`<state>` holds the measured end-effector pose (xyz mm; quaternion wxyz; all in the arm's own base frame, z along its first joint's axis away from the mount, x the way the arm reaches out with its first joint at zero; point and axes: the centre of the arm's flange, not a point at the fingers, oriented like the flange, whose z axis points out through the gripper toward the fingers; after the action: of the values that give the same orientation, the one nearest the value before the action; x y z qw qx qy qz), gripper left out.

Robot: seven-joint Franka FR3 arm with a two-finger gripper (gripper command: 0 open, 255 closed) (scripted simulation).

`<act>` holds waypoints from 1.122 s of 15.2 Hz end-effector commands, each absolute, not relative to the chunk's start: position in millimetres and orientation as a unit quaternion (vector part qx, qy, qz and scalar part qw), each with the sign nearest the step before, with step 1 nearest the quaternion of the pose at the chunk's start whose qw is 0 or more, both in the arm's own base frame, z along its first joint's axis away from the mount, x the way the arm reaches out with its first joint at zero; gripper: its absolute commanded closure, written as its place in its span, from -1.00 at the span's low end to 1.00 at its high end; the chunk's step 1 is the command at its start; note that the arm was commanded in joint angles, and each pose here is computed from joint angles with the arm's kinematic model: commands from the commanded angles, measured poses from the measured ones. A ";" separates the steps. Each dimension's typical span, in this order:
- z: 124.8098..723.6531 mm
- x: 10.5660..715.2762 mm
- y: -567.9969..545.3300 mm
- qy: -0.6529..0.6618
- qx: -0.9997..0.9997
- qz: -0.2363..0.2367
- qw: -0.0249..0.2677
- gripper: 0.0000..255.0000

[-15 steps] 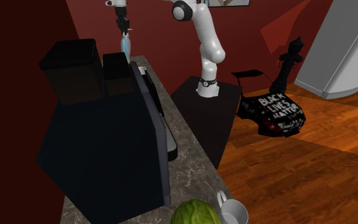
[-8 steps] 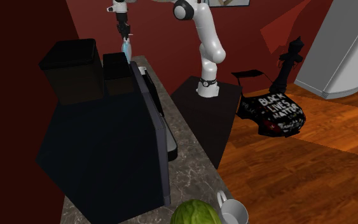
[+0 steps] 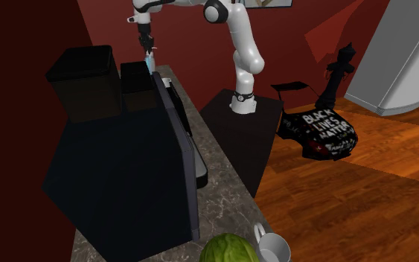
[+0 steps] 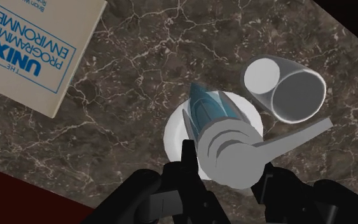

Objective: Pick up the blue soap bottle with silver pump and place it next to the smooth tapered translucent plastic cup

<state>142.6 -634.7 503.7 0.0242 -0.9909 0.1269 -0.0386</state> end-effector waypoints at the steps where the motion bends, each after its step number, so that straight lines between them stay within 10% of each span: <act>1: 493.7 143.2 -633.7 0.127 -0.991 -0.039 0.024 1.00; 17: 430.3 143.2 -633.7 0.127 -0.991 -0.039 0.024 1.00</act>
<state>142.8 -633.7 431.0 0.0236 -0.9908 0.1272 -0.0386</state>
